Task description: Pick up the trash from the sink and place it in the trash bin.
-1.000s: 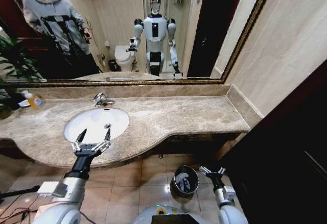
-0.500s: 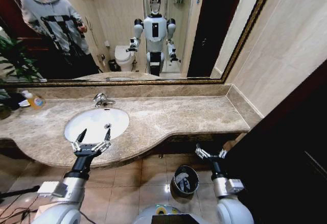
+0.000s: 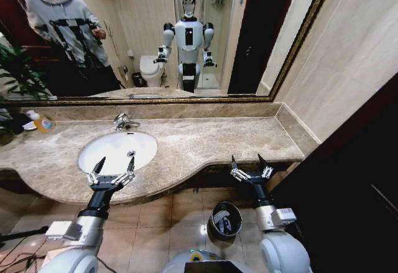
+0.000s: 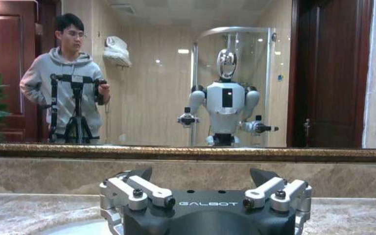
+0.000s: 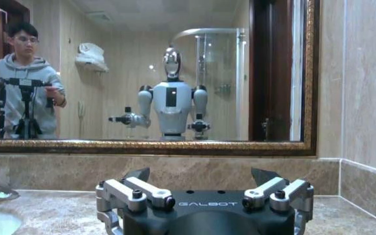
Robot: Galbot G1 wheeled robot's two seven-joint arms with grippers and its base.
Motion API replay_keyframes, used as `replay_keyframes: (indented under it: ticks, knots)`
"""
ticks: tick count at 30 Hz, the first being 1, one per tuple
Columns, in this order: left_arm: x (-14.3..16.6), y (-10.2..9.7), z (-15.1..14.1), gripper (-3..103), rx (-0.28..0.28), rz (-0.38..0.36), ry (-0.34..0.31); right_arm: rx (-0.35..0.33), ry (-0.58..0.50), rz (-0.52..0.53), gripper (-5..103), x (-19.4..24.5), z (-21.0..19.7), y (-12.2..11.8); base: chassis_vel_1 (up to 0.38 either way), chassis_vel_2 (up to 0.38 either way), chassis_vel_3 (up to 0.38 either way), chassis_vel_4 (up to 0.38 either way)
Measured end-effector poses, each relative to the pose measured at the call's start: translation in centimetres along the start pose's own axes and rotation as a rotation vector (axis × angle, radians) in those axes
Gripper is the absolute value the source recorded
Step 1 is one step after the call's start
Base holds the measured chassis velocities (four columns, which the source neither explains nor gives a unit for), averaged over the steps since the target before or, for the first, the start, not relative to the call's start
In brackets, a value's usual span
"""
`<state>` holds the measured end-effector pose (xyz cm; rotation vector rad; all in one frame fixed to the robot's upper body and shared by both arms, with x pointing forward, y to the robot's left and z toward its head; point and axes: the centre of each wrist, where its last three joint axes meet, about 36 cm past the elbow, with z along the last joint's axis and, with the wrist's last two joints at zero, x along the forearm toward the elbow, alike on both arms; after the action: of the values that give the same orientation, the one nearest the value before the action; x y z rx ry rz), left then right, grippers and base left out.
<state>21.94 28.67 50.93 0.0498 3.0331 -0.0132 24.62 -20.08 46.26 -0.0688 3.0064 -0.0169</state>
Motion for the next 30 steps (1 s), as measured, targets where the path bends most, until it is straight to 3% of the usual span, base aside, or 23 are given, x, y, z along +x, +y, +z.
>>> replay_keyframes:
  ticks: [30]
  knots:
    - [0.00, 0.00, 0.00, 100, 0.000, 0.000, 0.000, 0.012, 0.001, 0.001, 100, -0.08, 0.50, 0.16, 0.000, 0.000, 0.000, 0.000]
